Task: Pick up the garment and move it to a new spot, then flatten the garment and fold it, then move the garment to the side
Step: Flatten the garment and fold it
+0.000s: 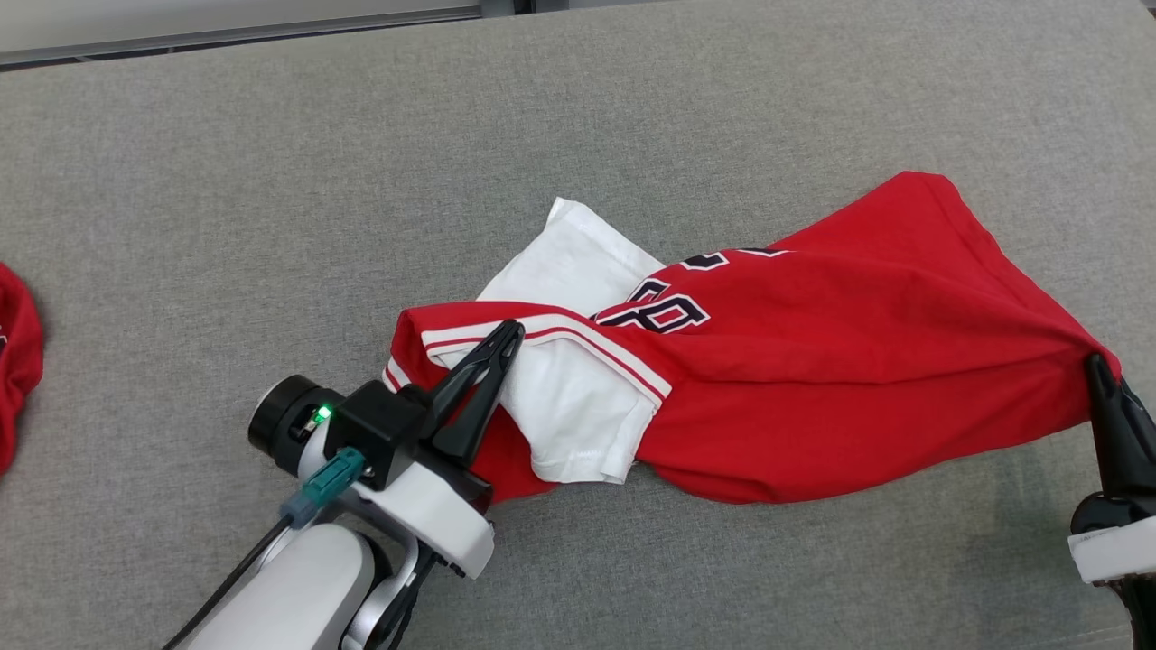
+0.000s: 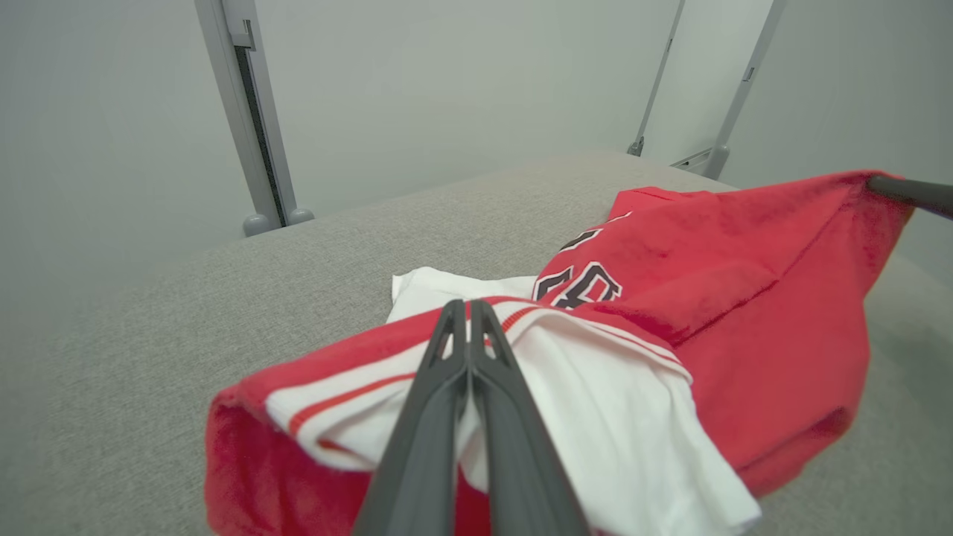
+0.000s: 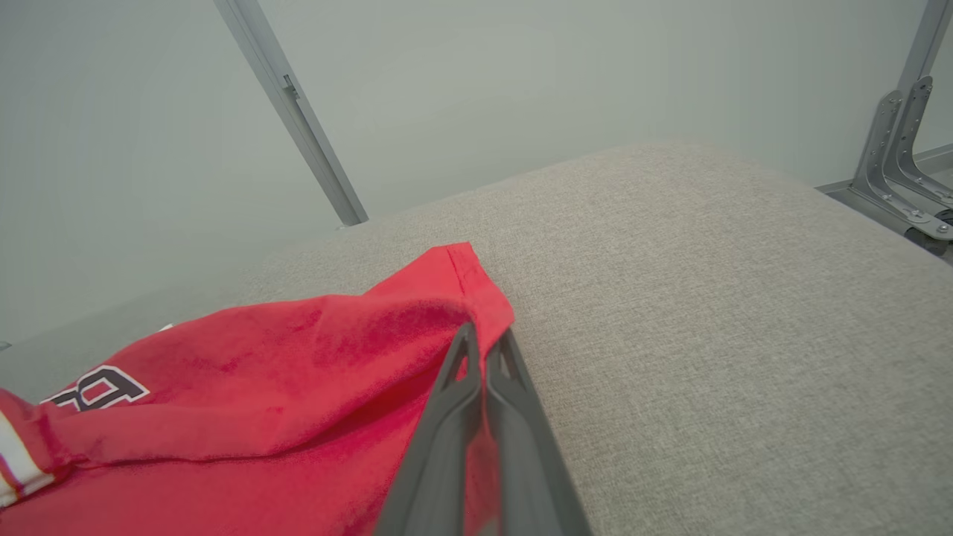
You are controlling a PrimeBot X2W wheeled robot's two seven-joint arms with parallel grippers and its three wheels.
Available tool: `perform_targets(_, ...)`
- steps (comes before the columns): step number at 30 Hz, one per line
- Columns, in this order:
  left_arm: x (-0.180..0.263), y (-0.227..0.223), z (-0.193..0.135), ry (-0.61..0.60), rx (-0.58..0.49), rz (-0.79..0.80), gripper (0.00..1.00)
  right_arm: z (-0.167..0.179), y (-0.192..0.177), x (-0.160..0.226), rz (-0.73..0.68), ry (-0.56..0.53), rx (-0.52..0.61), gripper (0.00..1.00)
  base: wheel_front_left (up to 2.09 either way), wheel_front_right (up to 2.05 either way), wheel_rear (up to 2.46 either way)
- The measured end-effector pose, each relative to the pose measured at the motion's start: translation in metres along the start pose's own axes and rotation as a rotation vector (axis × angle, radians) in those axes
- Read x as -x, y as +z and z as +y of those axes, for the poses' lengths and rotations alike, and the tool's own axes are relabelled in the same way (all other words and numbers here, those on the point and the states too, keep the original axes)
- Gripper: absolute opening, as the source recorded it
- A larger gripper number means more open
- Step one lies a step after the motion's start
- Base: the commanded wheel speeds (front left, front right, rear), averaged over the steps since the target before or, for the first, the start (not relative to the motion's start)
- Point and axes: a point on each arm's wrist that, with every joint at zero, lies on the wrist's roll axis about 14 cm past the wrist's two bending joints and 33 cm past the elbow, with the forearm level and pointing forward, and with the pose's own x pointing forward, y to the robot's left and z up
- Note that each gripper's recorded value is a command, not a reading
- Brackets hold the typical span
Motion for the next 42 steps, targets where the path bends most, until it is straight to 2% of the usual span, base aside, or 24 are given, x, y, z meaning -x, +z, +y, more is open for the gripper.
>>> perform_targets(6,0.017,0.031,0.001,0.018,0.012,-0.096,0.00,0.003,-0.005,0.001,0.009,0.005,-0.011,0.00,0.00,0.00,0.00)
perform_targets(11,0.014,0.061,-0.010,-0.029,0.004,-0.170,0.00,0.012,-0.002,-0.002,-0.001,0.033,-0.015,0.00,0.00,0.00,0.00)
perform_targets(14,0.001,0.073,-0.014,-0.068,-0.021,-0.184,0.00,0.013,-0.001,-0.003,0.000,0.038,-0.012,0.00,0.00,0.00,0.00)
perform_targets(17,-0.022,0.067,-0.019,-0.110,-0.015,-0.138,0.00,0.012,-0.002,-0.004,0.005,0.036,-0.005,0.00,0.00,0.00,0.00)
perform_targets(19,-0.043,0.055,-0.020,-0.122,-0.009,-0.078,0.00,0.009,-0.005,-0.005,0.018,0.029,-0.003,0.00,0.00,0.00,0.00)
perform_targets(21,-0.066,0.060,-0.017,-0.103,0.000,-0.104,0.00,0.009,-0.010,-0.006,0.032,0.027,-0.003,0.00,0.00,0.00,0.00)
perform_targets(22,-0.076,0.067,-0.014,-0.086,-0.012,-0.145,0.53,0.010,-0.010,-0.008,0.032,0.029,-0.003,0.00,0.00,0.00,0.00)
perform_targets(23,-0.084,0.077,-0.013,-0.074,-0.028,-0.194,1.00,0.010,-0.010,-0.010,0.032,0.031,-0.003,0.00,0.00,0.00,0.00)
perform_targets(25,-0.094,0.092,-0.017,-0.071,0.000,-0.274,1.00,0.007,-0.010,-0.010,0.033,0.020,-0.003,0.00,0.00,0.00,0.00)
perform_targets(29,-0.088,0.081,-0.016,-0.052,0.027,-0.277,1.00,0.000,-0.016,-0.009,0.044,-0.004,-0.004,0.00,0.00,0.00,0.00)
perform_targets(37,-0.038,0.005,0.025,0.100,-0.011,-0.071,1.00,0.016,-0.027,-0.016,0.062,0.036,-0.025,0.00,0.00,0.00,0.00)
perform_targets(42,-0.043,-0.018,0.013,0.044,-0.059,0.063,1.00,0.023,-0.027,-0.024,0.066,0.060,-0.023,0.00,0.00,0.00,0.00)
